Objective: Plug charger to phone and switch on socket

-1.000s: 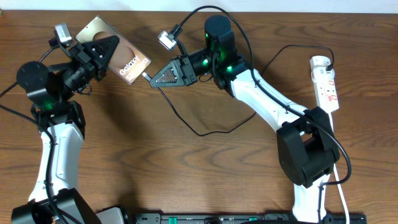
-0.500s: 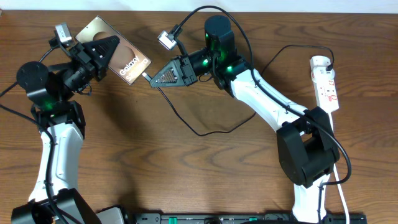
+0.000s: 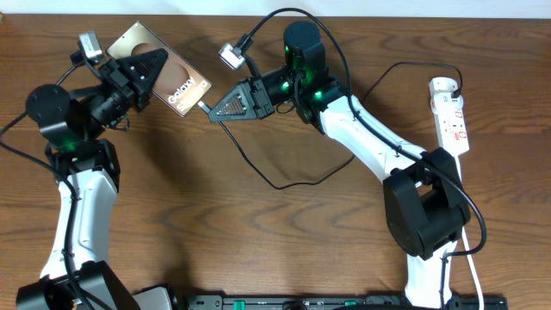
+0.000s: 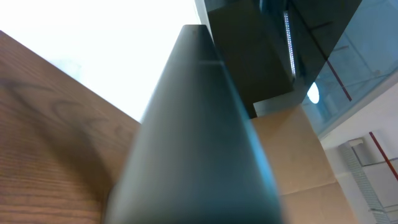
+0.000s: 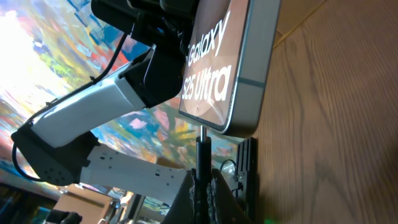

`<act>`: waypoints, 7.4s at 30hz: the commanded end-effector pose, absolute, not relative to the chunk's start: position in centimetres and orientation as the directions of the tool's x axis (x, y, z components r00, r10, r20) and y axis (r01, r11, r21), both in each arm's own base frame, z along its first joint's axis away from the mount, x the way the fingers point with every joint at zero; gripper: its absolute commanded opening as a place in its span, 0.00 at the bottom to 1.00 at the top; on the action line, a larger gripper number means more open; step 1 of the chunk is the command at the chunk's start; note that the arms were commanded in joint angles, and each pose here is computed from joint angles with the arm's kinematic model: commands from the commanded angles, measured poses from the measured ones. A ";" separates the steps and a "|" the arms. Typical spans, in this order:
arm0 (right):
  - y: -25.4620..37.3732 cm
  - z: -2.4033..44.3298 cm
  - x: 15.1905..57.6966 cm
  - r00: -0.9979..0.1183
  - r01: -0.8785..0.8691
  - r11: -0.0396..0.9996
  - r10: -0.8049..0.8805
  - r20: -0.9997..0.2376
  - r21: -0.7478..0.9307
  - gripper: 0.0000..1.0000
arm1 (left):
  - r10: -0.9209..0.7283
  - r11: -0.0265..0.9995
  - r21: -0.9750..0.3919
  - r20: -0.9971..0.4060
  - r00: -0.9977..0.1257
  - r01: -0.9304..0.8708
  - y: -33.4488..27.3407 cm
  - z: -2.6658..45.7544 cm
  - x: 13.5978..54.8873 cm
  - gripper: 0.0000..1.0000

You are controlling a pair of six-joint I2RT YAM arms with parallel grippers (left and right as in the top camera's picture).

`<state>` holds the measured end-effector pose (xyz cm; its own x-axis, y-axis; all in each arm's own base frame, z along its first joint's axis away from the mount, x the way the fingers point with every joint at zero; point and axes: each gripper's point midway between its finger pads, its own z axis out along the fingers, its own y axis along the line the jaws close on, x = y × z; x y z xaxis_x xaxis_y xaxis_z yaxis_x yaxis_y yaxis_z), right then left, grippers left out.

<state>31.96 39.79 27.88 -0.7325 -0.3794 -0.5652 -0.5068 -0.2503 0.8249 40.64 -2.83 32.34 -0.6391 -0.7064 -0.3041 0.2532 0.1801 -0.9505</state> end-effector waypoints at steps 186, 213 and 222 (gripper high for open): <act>26.8 6.9 35.3 -0.982 -0.177 0.859 -0.184 -0.032 0.480 0.98 | -0.500 0.525 -0.771 0.063 -0.864 -0.360 -4.9 -0.5 27.9 0.33; 26.8 7.0 35.1 -0.981 -0.180 0.856 -0.192 -0.026 0.484 0.98 | -0.652 0.612 -0.384 0.250 -0.716 -0.692 -1.3 -5.1 21.8 0.81; 26.7 6.9 35.0 -0.980 -0.185 0.856 -0.198 -0.024 0.483 0.98 | -0.730 0.581 -0.237 0.270 -0.628 -0.778 0.1 -5.8 20.0 0.81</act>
